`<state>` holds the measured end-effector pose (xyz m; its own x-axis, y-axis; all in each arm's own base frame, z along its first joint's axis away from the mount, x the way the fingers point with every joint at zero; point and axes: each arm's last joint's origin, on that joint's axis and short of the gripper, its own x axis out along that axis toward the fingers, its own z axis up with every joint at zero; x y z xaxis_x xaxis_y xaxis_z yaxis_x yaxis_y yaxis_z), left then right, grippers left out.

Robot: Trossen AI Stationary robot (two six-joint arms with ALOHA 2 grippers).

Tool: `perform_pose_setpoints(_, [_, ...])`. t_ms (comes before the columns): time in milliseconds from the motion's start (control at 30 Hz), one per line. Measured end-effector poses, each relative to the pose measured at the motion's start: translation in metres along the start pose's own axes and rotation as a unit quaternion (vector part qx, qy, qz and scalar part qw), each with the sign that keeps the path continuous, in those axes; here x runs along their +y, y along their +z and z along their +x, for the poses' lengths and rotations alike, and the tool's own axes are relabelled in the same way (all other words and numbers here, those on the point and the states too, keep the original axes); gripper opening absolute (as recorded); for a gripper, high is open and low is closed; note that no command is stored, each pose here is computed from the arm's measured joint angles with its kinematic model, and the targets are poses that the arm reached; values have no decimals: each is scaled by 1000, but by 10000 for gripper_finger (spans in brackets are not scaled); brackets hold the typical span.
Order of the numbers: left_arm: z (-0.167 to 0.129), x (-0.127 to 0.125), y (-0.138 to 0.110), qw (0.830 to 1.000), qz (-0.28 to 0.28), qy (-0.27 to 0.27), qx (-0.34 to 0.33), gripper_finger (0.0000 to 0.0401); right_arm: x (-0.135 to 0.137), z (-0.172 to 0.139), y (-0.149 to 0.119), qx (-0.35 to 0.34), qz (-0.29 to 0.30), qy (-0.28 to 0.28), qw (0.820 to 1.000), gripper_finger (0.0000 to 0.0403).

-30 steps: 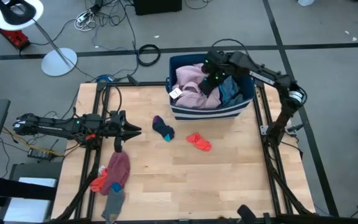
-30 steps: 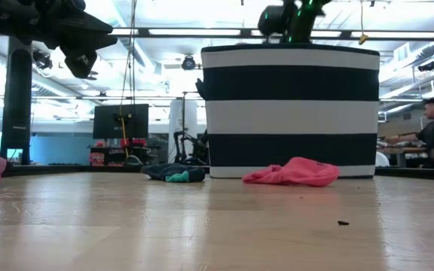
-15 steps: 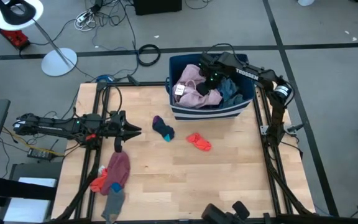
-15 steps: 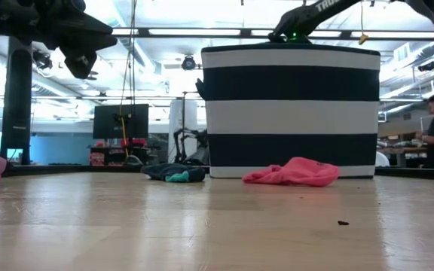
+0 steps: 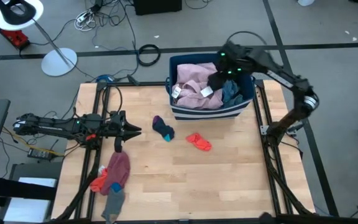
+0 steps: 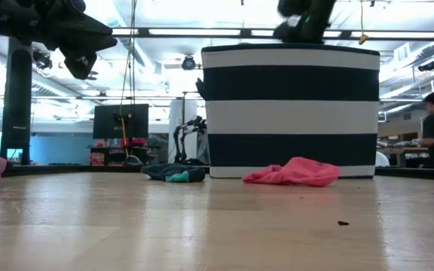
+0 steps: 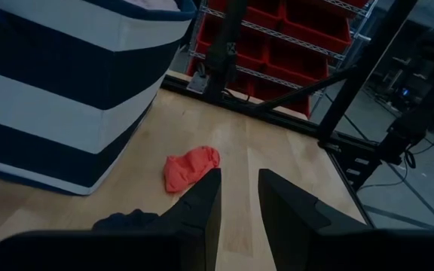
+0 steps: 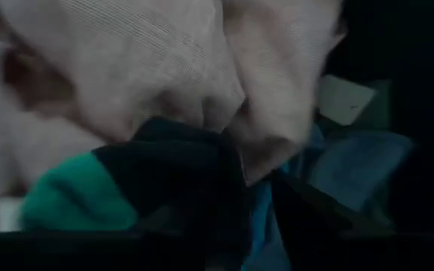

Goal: Sort clothes
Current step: Put the right dark blue socks into the blue bin, then put the top orange socks into the blue bin

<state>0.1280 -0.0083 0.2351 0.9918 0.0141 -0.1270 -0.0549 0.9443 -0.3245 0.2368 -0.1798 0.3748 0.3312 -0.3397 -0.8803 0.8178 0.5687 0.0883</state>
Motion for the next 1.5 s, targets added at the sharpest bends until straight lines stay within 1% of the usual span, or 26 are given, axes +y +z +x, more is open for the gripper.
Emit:
perform_pose_setpoints(133, [0, 0, 0, 1000, 0, 0, 0, 94, -3, -34, -12, -40, -5, 17, 999, 164])
perform_pose_setpoints(267, [0, 0, 0, 1000, 0, -1, -2, 94, -1, -63, -27, -72, -17, 38, 997, 171])
perform_pose_setpoints(467, [0, 0, 1, 1000, 0, -1, -4, 94, 17, -91, -49, -98, -55, 84, 990, 169])
perform_pose_setpoints(600, [0, 0, 1, 1000, 0, -1, -3, 94, 36, -101, -64, -95, -90, 121, 984, 171])
perform_pose_setpoints(767, [0, 0, -1, 1000, 1, 2, 4, 94, 63, -105, -81, -79, -133, 160, 975, 171])
perform_pose_setpoints(967, [0, 1, -2, 1000, 1, 3, 8, 94, 96, -108, -100, -85, -189, 184, 961, 171])
perform_pose_setpoints(1100, [1, 0, -1, 1000, 1, 3, 8, 94, 116, -103, -114, -84, -220, 200, 951, 171])
perform_pose_setpoints(1200, [0, 0, 0, 1000, 1, 1, 3, 94, 130, -91, -126, -71, -246, 203, 945, 170])
perform_pose_setpoints(1333, [0, 0, 1, 1000, 0, -1, -3, 94, 146, -64, -146, -41, -277, 192, 941, 170])
perform_pose_setpoints(1500, [0, 0, 1, 1000, 0, -1, -5, 94, 162, -21, -168, -18, -278, 180, 943, 170])
